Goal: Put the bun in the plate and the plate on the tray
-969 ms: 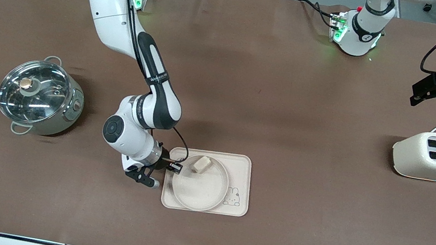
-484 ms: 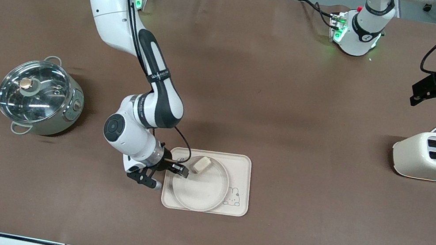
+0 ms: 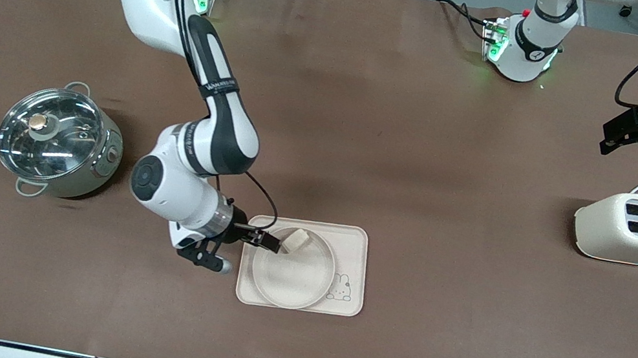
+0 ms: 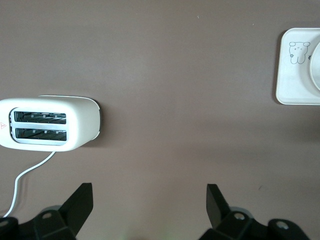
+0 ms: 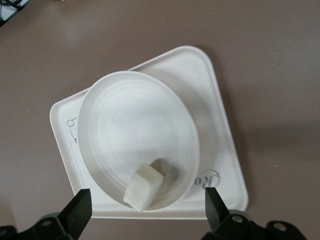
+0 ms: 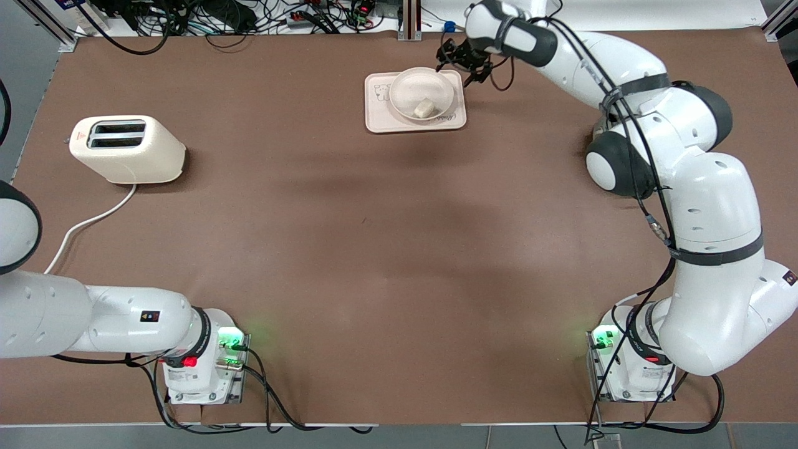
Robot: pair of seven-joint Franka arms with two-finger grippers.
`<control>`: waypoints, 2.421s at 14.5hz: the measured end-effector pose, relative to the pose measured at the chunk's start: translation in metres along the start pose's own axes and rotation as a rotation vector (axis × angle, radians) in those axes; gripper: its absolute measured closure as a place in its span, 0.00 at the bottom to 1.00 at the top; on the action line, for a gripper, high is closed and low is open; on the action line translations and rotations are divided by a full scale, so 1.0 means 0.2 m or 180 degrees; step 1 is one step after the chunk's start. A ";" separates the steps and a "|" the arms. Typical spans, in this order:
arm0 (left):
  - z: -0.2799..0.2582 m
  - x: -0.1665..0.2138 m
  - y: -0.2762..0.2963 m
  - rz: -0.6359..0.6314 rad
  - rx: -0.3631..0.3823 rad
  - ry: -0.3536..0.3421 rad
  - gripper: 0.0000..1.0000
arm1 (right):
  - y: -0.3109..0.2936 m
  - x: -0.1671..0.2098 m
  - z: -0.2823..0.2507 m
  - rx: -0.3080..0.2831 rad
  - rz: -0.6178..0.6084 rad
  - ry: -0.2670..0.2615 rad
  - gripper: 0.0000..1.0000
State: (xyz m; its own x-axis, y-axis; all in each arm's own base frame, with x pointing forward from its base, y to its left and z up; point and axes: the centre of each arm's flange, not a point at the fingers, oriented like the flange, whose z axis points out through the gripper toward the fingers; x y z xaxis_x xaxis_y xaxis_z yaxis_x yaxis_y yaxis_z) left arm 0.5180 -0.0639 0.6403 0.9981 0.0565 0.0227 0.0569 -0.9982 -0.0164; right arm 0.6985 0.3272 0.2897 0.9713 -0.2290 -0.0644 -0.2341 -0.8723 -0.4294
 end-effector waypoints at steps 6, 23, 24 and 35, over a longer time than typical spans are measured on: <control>0.00 0.00 0.01 0.0012 0.0001 -0.0004 0.00 | 0.27 0.13 -0.83 -0.0334 -0.0060 -0.0230 0.00; 0.00 -0.03 0.08 0.0103 0.0012 -0.0040 0.00 | 0.84 -0.39 -2.46 -0.1468 -0.0817 -0.0332 0.00; 0.00 -0.03 0.08 0.0103 0.0011 -0.0036 0.00 | 0.87 -0.39 -2.46 -0.1453 -0.0830 -0.0331 0.00; -0.06 -0.03 0.08 0.0125 0.0005 -0.0004 0.00 | 1.07 -0.51 -2.53 -0.1397 -0.0703 -0.0100 0.00</control>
